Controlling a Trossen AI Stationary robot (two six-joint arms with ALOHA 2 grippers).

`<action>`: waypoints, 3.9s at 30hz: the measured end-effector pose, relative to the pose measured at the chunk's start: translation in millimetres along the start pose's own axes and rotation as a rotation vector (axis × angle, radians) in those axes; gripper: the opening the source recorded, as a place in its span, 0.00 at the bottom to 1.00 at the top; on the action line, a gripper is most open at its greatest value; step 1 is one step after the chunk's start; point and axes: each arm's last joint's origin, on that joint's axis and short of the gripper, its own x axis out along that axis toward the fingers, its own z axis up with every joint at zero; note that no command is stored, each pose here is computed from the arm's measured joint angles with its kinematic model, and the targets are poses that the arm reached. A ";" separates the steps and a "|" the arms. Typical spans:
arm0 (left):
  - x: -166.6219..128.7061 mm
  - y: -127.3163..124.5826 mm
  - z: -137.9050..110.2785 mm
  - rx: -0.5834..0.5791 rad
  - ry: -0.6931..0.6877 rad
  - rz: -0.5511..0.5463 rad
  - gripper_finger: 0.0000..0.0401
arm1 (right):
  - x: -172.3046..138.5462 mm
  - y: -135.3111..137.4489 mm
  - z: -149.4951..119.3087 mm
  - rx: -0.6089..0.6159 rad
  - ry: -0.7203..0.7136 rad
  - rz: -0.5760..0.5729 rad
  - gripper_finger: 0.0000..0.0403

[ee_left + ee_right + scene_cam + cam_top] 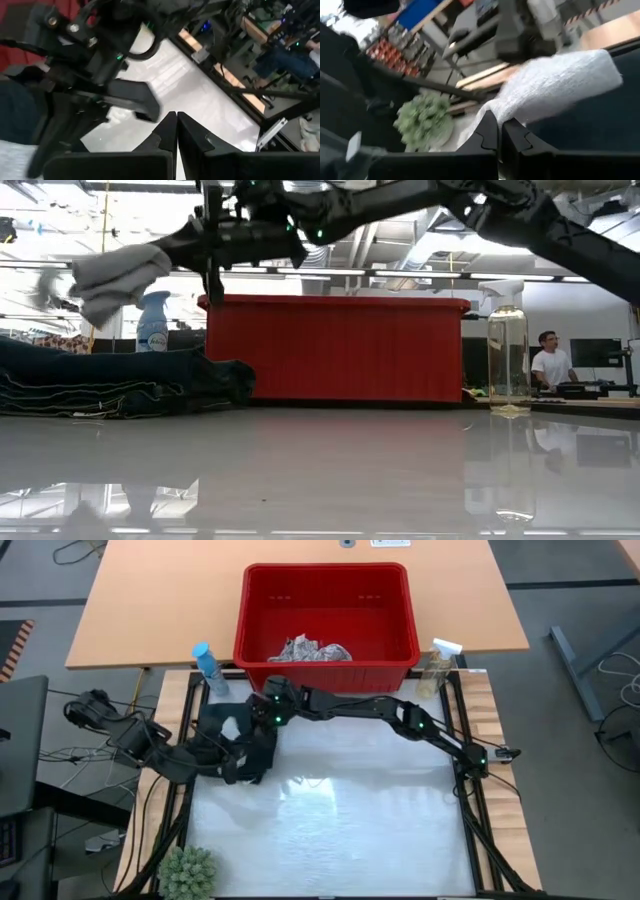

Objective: Fold Laundry from Bin
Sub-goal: Stack the gray shorts on top of the blue jeans

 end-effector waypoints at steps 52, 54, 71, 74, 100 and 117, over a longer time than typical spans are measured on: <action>-2.6 7.0 2.4 0.034 -0.078 0.076 0.00 | 61.4 -98.0 -86.2 0.503 -0.402 0.053 0.06; -2.6 7.5 2.0 0.040 -0.075 0.080 0.00 | 59.8 -97.8 -83.6 0.500 -0.401 0.057 0.06; -2.7 8.9 1.5 0.064 -0.072 0.092 0.00 | 18.2 -94.6 -32.8 0.266 -0.412 0.191 0.06; -1.2 7.9 0.3 0.069 -0.070 0.096 0.00 | 26.5 -107.0 -52.0 0.427 -0.214 0.095 0.06; 36.2 -9.3 -33.1 0.056 -0.027 0.203 0.00 | -22.1 -104.1 -44.8 0.375 0.176 -0.267 0.08; 38.8 -7.1 -30.0 0.040 -0.052 0.225 0.00 | -46.9 -80.5 -39.1 -0.169 0.446 -0.623 0.14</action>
